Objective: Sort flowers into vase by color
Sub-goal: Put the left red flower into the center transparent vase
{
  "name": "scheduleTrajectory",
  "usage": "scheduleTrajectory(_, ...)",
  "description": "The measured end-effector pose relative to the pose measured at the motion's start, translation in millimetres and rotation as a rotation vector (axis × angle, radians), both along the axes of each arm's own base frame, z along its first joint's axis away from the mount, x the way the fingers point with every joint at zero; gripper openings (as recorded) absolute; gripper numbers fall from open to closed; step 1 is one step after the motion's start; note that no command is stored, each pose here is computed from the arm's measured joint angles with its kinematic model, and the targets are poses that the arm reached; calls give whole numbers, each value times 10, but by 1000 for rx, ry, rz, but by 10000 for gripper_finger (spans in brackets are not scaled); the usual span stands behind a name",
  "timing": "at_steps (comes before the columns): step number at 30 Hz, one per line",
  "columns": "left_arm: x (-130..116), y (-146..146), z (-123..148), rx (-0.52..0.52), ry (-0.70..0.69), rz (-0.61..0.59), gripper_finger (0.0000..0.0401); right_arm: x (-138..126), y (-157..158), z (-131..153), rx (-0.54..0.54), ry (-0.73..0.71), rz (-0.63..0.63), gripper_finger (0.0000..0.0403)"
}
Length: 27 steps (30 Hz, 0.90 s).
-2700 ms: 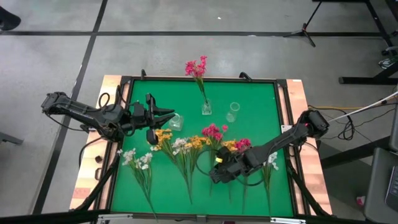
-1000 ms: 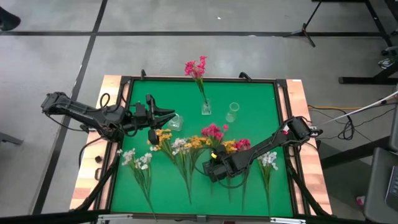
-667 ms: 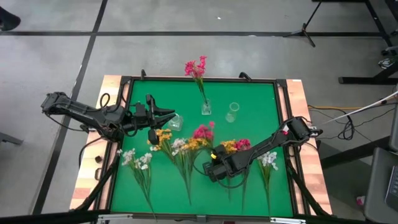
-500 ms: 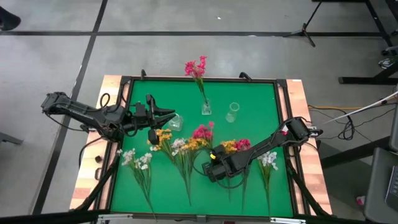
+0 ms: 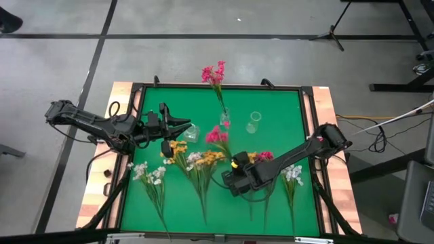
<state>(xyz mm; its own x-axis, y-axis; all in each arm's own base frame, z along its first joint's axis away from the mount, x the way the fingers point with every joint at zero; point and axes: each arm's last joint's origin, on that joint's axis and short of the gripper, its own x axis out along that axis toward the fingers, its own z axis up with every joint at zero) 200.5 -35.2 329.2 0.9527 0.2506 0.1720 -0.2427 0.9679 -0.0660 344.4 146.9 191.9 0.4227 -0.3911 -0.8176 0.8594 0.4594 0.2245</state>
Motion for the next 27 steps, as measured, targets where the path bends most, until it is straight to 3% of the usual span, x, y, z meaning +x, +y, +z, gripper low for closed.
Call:
scheduleTrajectory(5,0,0,0,-5,-1,-1,64,-141,-81,257,-65,-26,-30,11)
scheduleTrajectory(10,1,0,-3,-59,-13,-10,64,-268,-63,588,-143,-162,-18,5)
scheduleTrajectory(16,60,-34,-47,-110,-2,-87,64,-389,-48,1030,-320,-359,30,10)
scheduleTrajectory(23,246,-119,-194,-120,52,-239,64,-232,13,1443,-502,-513,219,7)
scheduleTrajectory(27,353,-177,-217,-115,5,-353,64,-156,44,1622,-551,-606,335,11)
